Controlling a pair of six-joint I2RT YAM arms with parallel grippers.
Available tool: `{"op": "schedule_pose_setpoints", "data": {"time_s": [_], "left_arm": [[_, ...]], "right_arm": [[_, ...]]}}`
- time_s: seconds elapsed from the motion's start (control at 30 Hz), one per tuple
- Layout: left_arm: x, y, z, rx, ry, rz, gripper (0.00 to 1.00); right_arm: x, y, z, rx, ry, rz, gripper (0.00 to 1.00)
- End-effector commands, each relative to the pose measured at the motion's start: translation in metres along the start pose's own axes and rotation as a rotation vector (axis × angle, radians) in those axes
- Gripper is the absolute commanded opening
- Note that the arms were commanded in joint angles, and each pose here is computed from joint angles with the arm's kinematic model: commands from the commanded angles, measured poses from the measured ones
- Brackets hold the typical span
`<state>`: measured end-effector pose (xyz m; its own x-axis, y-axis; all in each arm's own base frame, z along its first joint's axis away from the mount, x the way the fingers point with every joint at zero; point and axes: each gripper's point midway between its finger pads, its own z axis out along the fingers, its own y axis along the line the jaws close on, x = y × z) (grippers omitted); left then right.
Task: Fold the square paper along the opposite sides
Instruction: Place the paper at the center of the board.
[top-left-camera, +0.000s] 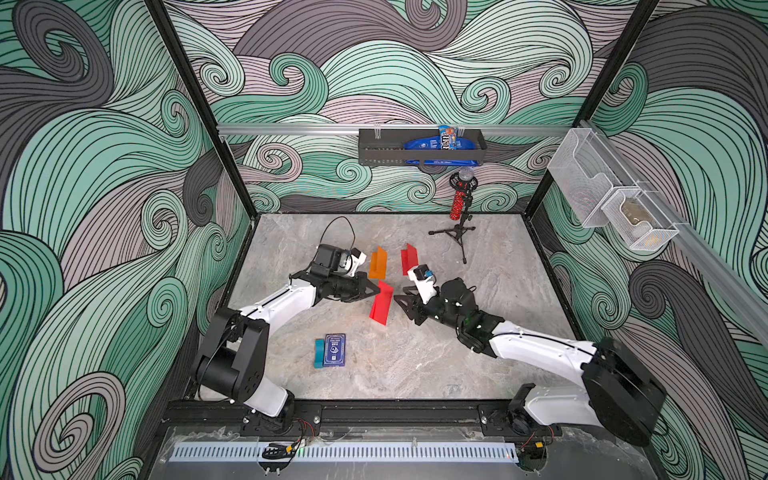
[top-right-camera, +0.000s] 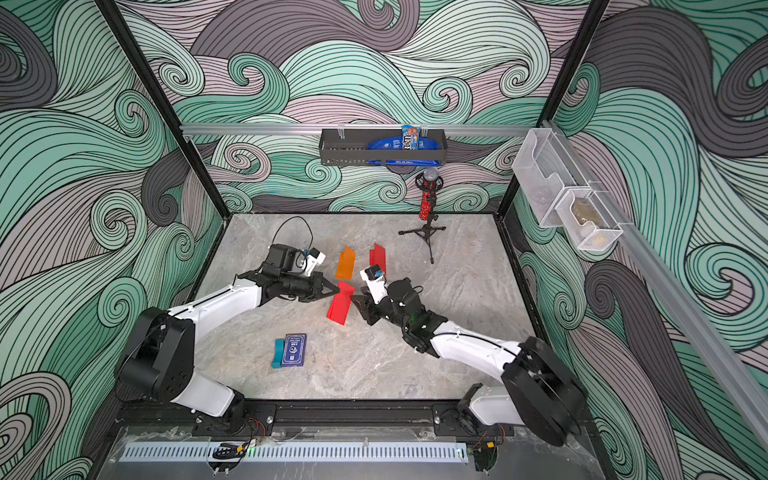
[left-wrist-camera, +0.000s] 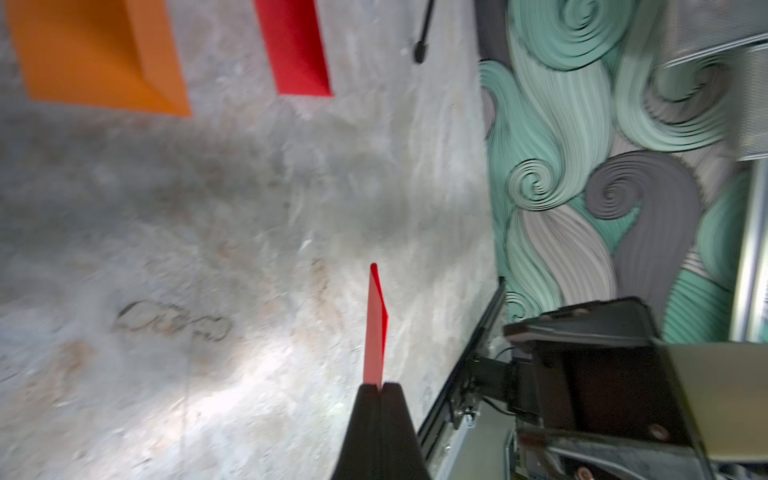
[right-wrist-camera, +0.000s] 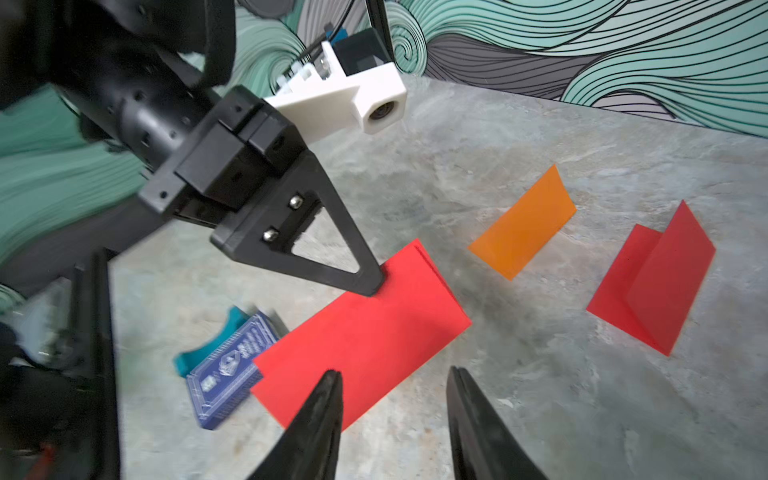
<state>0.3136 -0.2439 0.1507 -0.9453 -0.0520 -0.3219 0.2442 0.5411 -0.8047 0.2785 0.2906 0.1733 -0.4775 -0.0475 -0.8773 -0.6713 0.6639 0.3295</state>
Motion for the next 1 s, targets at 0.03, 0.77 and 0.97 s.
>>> {"op": "schedule_pose_setpoints", "data": {"time_s": [0.03, 0.77, 0.97], "left_arm": [[-0.016, -0.048, -0.012, 0.218, -0.023, -0.004, 0.0], [-0.024, -0.07, -0.038, 0.368, -0.096, -0.041, 0.0], [-0.023, -0.067, -0.037, 0.356, -0.097, -0.039, 0.0]], "right_arm": [[-0.007, 0.023, -0.014, -0.175, 0.084, 0.327, 0.48], [-0.033, 0.018, -0.003, -0.45, 0.077, 0.661, 0.32], [-0.039, 0.017, 0.0, -0.45, 0.06, 0.642, 0.19]]}}
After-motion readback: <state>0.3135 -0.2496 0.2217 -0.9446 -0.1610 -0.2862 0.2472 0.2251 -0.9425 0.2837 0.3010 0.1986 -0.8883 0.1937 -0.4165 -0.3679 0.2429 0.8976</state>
